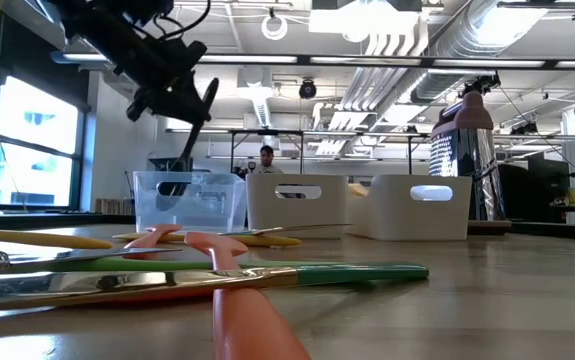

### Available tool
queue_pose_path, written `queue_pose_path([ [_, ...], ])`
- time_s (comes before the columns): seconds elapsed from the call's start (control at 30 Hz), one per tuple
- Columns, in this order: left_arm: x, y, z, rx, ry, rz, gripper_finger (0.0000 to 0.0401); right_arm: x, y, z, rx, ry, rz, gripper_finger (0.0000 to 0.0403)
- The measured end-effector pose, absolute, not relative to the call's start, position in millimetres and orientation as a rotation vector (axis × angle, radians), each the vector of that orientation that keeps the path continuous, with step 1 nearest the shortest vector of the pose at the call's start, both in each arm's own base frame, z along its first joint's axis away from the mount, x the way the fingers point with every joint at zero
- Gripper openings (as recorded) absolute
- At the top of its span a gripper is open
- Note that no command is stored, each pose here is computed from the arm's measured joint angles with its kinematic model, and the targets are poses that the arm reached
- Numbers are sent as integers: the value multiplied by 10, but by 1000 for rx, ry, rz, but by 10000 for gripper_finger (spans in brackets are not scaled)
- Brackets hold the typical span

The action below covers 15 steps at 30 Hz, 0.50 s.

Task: Pick & Place Kitchen Items
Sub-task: Put the black serving spoon into the transparent bin

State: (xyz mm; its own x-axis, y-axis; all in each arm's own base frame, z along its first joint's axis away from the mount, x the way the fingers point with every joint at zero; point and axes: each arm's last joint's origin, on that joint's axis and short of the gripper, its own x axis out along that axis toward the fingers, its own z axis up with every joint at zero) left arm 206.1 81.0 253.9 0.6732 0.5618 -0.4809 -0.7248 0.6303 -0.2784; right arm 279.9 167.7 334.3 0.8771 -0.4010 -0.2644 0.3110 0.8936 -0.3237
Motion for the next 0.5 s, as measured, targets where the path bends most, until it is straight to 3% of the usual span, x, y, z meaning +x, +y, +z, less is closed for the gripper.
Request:
queue_pose_path([
  [0.5, 2092, 818, 2309, -503, 390, 757, 71, 2881, 1574, 3330, -222, 357, -325, 119],
])
